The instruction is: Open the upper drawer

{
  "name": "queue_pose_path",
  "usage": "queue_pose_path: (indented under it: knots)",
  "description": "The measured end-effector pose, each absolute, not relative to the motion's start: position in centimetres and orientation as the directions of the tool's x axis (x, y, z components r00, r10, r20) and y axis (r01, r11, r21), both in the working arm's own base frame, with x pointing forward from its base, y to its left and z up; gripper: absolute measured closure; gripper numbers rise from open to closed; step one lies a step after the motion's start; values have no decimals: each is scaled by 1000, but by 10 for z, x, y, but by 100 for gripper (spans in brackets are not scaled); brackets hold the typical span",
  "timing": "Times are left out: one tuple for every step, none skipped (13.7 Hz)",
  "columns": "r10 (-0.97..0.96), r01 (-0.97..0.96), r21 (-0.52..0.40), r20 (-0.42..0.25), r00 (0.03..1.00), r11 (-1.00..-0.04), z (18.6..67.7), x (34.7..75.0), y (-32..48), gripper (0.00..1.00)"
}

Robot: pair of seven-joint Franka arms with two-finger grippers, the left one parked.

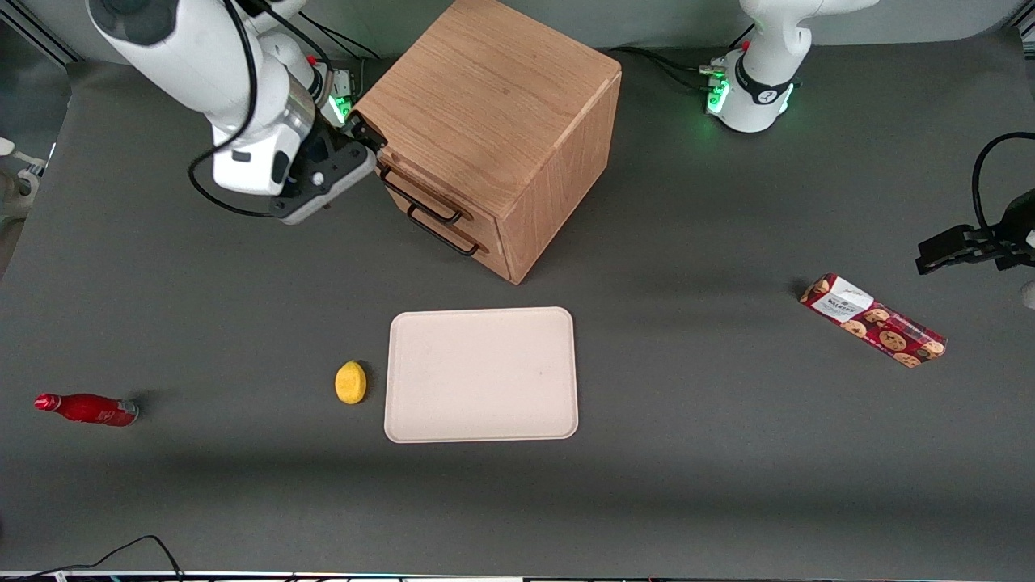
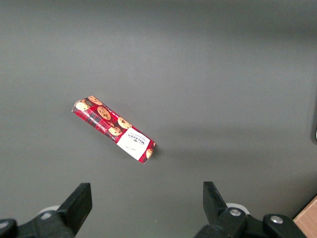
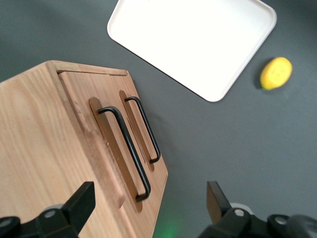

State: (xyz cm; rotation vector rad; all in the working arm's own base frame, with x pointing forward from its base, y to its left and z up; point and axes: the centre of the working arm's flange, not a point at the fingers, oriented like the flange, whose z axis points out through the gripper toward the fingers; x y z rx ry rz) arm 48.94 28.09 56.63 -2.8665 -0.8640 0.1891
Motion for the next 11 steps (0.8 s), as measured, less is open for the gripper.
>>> queue_pose_path:
  knots:
    - [564, 545, -175, -84, 821, -820, 551, 491, 282, 0]
    - [567, 547, -177, -86, 819, -818, 537, 492, 282, 0]
    - [567, 547, -177, -86, 819, -818, 524, 493, 282, 0]
    - [567, 547, -177, -85, 820, -818, 512, 492, 283, 0]
    - [566, 548, -175, -80, 820, -818, 501, 492, 285, 0]
    - [571, 553, -175, -74, 818, -815, 490, 491, 286, 0]
    - [579, 559, -187, -72, 812, -808, 479, 489, 287, 0]
    - [587, 562, -217, -76, 806, -798, 466, 486, 288, 0]
    - [598, 566, -243, -84, 797, -788, 455, 483, 289, 0]
    - [608, 570, -258, -95, 788, -780, 445, 480, 288, 0]
    - [612, 571, -265, -107, 783, -777, 438, 478, 287, 0]
